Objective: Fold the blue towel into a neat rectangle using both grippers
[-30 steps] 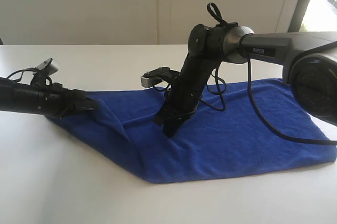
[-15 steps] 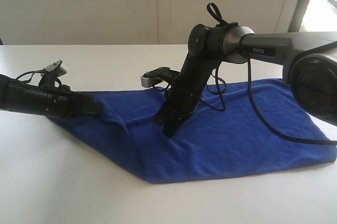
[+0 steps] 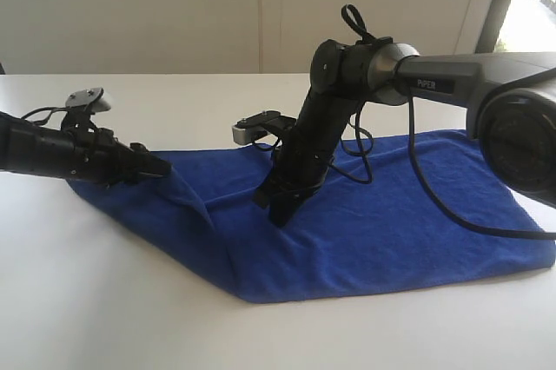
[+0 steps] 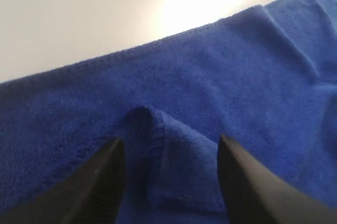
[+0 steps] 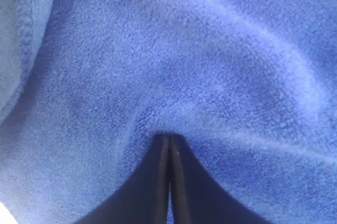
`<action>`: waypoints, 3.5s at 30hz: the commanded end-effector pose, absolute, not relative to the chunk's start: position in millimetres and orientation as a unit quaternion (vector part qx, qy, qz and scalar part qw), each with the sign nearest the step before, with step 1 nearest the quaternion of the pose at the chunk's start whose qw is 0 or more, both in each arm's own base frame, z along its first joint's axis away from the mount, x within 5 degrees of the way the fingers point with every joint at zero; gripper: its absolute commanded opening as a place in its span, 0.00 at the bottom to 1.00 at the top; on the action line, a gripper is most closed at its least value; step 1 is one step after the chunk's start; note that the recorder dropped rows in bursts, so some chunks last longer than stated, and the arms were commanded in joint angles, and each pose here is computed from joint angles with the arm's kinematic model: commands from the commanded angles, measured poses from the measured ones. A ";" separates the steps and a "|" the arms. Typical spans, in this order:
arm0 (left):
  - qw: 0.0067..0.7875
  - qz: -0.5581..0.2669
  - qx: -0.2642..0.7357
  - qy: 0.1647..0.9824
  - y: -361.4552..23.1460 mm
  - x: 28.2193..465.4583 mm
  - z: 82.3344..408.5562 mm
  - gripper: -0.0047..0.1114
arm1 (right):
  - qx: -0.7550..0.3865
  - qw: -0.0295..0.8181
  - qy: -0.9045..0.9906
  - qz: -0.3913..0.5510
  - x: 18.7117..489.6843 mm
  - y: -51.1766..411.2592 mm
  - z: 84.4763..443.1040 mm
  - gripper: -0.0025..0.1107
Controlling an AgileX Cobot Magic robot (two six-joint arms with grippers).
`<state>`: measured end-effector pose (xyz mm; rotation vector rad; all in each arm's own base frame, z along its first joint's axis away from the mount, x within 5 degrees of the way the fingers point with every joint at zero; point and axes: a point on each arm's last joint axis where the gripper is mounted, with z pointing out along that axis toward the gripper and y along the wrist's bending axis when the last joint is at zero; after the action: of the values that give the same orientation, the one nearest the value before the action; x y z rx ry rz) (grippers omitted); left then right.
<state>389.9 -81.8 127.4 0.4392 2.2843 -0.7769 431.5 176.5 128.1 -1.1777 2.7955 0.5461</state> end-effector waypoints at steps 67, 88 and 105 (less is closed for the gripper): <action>-0.031 -0.124 0.197 0.972 -35.8 277.1 195.7 0.04 | -0.387 0.047 0.908 0.154 436.6 174.9 116.9 0.02; -0.071 -0.089 0.194 0.974 -27.8 262.5 181.8 0.63 | -0.393 0.089 0.905 0.138 439.0 172.4 146.5 0.46; 0.209 -0.132 0.165 0.955 -54.5 382.2 162.5 0.04 | -0.124 0.186 0.974 0.025 487.1 -59.6 160.2 0.02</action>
<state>372.4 -51.3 164.3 0.4525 2.6685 -0.3505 485.8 -30.1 174.3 -0.4322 2.7219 0.0095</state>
